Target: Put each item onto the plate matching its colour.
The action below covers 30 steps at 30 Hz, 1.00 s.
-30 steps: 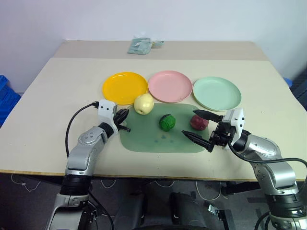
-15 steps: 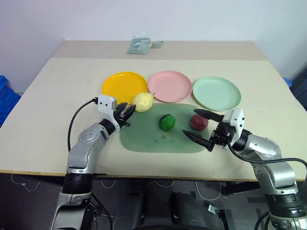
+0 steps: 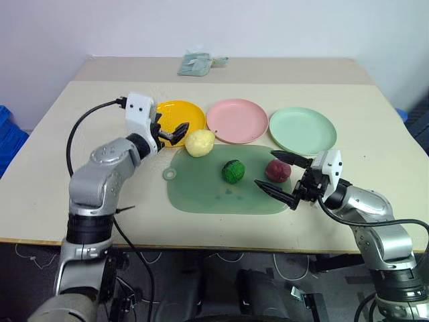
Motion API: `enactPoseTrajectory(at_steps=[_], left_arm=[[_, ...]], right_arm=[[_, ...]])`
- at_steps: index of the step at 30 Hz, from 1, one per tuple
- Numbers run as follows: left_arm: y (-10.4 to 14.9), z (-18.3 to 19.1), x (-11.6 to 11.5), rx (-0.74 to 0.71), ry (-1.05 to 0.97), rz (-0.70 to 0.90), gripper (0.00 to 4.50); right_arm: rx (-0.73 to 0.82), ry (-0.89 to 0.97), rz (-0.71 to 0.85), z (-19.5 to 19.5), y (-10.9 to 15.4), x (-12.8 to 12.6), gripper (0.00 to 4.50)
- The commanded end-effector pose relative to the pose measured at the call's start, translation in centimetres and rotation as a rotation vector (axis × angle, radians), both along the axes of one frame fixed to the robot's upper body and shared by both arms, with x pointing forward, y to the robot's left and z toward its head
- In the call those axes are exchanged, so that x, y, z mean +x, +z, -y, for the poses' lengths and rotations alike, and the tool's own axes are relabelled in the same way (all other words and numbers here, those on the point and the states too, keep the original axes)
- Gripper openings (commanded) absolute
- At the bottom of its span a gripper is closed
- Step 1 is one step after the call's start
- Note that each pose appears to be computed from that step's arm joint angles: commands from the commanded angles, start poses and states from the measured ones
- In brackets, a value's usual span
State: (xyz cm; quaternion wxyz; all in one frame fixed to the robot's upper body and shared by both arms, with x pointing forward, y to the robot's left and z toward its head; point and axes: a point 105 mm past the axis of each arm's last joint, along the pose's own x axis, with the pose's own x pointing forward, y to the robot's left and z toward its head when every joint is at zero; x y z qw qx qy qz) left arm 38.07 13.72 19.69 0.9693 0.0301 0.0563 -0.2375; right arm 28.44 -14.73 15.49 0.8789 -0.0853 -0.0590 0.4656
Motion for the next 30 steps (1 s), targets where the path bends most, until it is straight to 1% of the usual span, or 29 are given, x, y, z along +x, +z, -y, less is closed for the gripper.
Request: enactPoseTrajectory(at_steps=[1, 5, 9, 13, 17, 20, 23, 24, 28, 30], left_arm=[[-0.2, 1.1, 0.8, 0.007, -0.036, -0.051, 4.47], [-0.7, 2.5, 1.6, 0.006, -0.076, -0.113, 4.47], [-1.0, 2.7, 1.8, 0.02, -0.094, -0.133, 4.47], [-2.2, 2.8, 2.3, 0.075, -0.093, -0.177, 4.47], [-2.4, 3.3, 2.4, 0.095, -0.109, -0.182, 4.47], [-2.4, 3.6, 2.5, 0.101, -0.119, -0.177, 3.67], [-2.2, 3.5, 2.5, 0.1, -0.122, -0.172, 2.13], [-2.2, 3.5, 2.5, 0.098, -0.125, -0.17, 1.73], [-1.9, 3.3, 2.3, 0.084, -0.119, -0.154, 1.73], [-1.4, 3.1, 2.0, 0.052, -0.115, -0.144, 1.73]], right_arm=[[0.013, 0.013, 0.055, -0.4, 1.1, 0.1, 4.5], [0.013, 0.009, 0.063, -0.4, 1.2, 0.1, 4.5], [0.014, 0.002, 0.069, -0.5, 1.4, 0.0, 4.5], [0.014, -0.01, 0.076, -0.4, 1.6, 0.0, 4.5], [0.016, -0.017, 0.08, -0.5, 1.8, 0.2, 4.5], [0.019, -0.025, 0.086, -0.5, 2.0, 0.4, 4.5], [0.021, -0.028, 0.09, -0.7, 2.0, 0.5, 4.5], [0.022, -0.029, 0.091, -0.7, 2.0, 0.5, 4.5], [0.024, -0.029, 0.094, -0.9, 1.9, 0.6, 4.5], [0.027, -0.026, 0.096, -1.1, 2.0, 0.7, 4.5]])
